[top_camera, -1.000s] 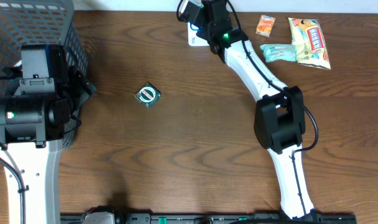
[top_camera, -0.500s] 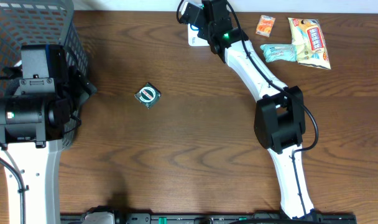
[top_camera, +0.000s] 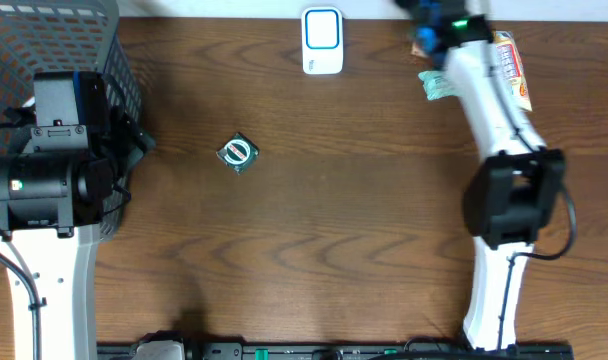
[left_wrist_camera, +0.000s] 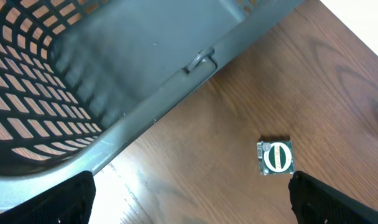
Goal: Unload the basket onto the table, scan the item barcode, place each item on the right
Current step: 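Carry the teal pack right and drop it beside the chip bag, then move the right gripper left over the Zam-Buk tin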
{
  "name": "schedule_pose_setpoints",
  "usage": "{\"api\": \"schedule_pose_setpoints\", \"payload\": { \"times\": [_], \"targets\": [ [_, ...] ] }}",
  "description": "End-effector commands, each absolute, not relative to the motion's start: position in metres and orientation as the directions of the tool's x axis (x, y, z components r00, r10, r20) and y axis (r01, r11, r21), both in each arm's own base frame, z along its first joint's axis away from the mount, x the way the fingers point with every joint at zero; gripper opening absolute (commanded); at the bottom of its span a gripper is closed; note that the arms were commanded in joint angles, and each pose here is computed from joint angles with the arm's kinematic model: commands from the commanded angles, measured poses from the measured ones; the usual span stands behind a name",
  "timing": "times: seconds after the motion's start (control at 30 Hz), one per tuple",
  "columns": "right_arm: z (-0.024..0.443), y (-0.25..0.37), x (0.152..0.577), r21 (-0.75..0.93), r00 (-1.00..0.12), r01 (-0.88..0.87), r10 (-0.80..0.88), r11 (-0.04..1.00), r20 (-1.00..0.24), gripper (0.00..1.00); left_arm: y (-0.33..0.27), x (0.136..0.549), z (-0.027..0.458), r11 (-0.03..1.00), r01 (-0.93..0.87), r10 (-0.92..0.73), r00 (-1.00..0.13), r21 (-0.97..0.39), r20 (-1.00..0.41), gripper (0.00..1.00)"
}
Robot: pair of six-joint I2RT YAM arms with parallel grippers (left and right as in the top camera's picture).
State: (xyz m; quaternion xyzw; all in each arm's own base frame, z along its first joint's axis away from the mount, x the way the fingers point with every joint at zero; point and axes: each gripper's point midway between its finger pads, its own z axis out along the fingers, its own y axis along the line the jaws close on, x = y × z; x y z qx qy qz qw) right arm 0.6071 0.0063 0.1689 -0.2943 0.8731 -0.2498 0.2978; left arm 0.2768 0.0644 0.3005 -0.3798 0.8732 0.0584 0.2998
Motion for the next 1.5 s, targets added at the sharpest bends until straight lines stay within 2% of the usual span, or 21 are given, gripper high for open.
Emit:
{"api": "schedule_pose_setpoints", "payload": {
  "times": [0.0, 0.03, 0.1, 0.2, 0.3, 0.47, 0.5, 0.57, 0.73, 1.0, 1.07, 1.2, 1.3, 1.47],
  "targets": [
    [0.166, -0.035, 0.594, -0.570, -0.748, -0.259, -0.535, 0.780, -0.393, 0.30, 0.068, 0.276, 0.303, 0.694, -0.709, -0.633, -0.519, -0.124, -0.574, 0.98],
    [0.164, -0.046, 0.591, -0.559, -0.768, -0.239, -0.507, 0.794, -0.391, 0.56, 0.068, 0.276, 0.303, 0.694, -0.709, -0.633, -0.519, -0.124, -0.574, 0.98],
    [0.161, -0.060, 0.586, -0.543, -0.793, -0.210, -0.466, 0.813, -0.392, 0.99, 0.068, 0.276, 0.303, 0.694, -0.709, -0.633, -0.519, -0.124, -0.574, 0.97],
    [0.154, -0.062, 0.580, -0.492, -0.807, -0.217, -0.438, 0.843, -0.397, 0.99, 0.068, 0.276, 0.303, 0.694, -0.709, -0.633, -0.519, -0.124, -0.574, 0.98],
    [0.142, -0.035, 0.575, -0.367, -0.785, -0.314, -0.457, 0.876, -0.418, 0.99, 0.068, 0.276, 0.303, 0.694, -0.709, -0.633, -0.519, -0.124, -0.574, 0.98],
    [0.139, 0.059, 0.558, 0.014, -0.719, -0.520, -0.428, 0.854, -0.548, 0.99, 0.068, 0.276, 0.303, 0.694, -0.709, -0.633, -0.519, -0.124, -0.574, 0.98],
    [0.143, 0.087, 0.548, 0.154, -0.732, -0.543, -0.375, 0.826, -0.569, 0.99, 0.068, 0.276, 0.303, 0.694, -0.709, -0.633, -0.519, -0.124, -0.574, 0.98],
    [0.152, 0.118, 0.535, 0.314, -0.756, -0.554, -0.308, 0.771, -0.578, 0.99, 0.068, 0.276, 0.303, 0.694, -0.709, -0.633, -0.519, -0.124, -0.574, 0.97],
    [0.179, 0.186, 0.509, 0.566, -0.790, -0.575, -0.223, 0.591, -0.571, 0.99, 0.068, 0.276, 0.303, 0.694, -0.709, -0.633, -0.519, -0.124, -0.574, 0.98],
    [0.157, 0.287, 0.465, 0.506, -0.738, -0.668, -0.403, 0.546, -0.541, 0.99, 0.068, 0.276, 0.303, 0.694, -0.709, -0.633, -0.519, -0.124, -0.574, 0.98],
    [0.148, 0.306, 0.457, 0.447, -0.712, -0.696, -0.456, 0.562, -0.534, 0.99, 0.068, 0.276, 0.303, 0.694, -0.709, -0.633, -0.519, -0.124, -0.574, 0.97],
    [0.125, 0.350, 0.443, 0.207, -0.642, -0.736, -0.569, 0.644, -0.513, 0.99, 0.068, 0.276, 0.303, 0.694, -0.709, -0.633, -0.519, -0.124, -0.574, 0.98],
    [0.112, 0.376, 0.431, 0.047, -0.588, -0.752, -0.636, 0.658, -0.500, 0.99, 0.068, 0.276, 0.303, 0.694, -0.709, -0.633, -0.519, -0.124, -0.574, 0.98],
    [0.088, 0.406, 0.407, -0.039, -0.566, -0.755, -0.681, 0.654, -0.464, 0.99, 0.068, 0.276, 0.303, 0.694, -0.709, -0.633, -0.519, -0.124, -0.574, 0.98]
  ]
}}
